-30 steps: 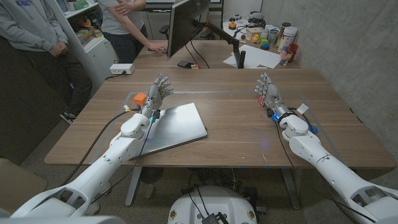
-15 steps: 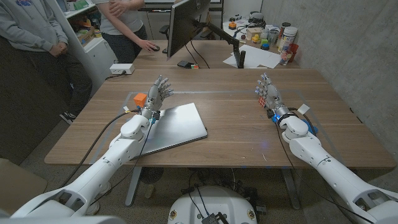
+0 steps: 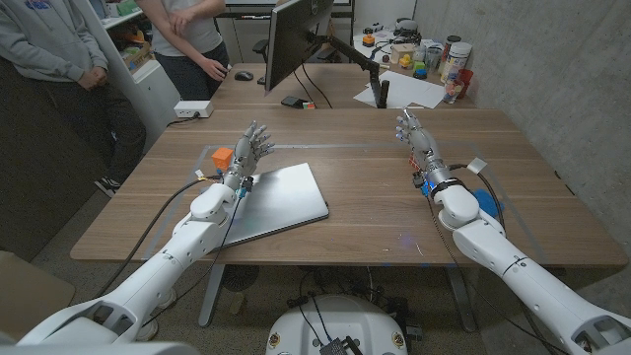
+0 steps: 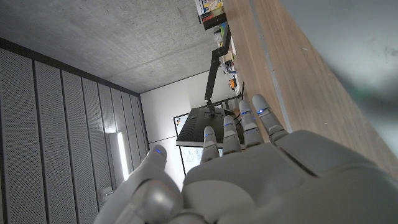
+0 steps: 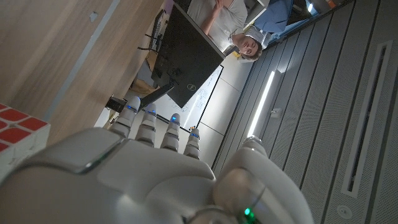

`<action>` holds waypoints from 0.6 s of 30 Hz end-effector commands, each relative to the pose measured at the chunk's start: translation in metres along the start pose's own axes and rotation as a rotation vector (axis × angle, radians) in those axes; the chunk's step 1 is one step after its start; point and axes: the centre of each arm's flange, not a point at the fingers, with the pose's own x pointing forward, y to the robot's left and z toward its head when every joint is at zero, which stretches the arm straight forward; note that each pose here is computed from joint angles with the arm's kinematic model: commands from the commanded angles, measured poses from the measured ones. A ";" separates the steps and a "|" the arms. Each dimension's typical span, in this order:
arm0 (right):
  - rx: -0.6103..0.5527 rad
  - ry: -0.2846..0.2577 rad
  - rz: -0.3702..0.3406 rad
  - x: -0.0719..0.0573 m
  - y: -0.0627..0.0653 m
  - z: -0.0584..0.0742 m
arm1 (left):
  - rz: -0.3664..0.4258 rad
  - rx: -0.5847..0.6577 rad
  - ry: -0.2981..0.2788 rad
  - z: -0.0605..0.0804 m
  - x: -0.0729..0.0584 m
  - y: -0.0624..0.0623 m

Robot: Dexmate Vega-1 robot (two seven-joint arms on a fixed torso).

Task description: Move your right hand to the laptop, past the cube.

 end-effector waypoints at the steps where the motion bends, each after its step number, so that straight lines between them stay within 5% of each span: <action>1: -0.253 -0.093 0.020 -0.019 0.063 0.027 | 0.000 -0.004 -0.003 -0.001 -0.002 0.002; 12: -0.560 -0.109 0.019 -0.027 0.129 0.032 | 0.004 0.017 -0.016 0.002 -0.009 0.005; 18: -0.617 -0.118 0.055 -0.021 0.153 0.040 | 0.024 0.042 -0.076 0.016 -0.025 0.010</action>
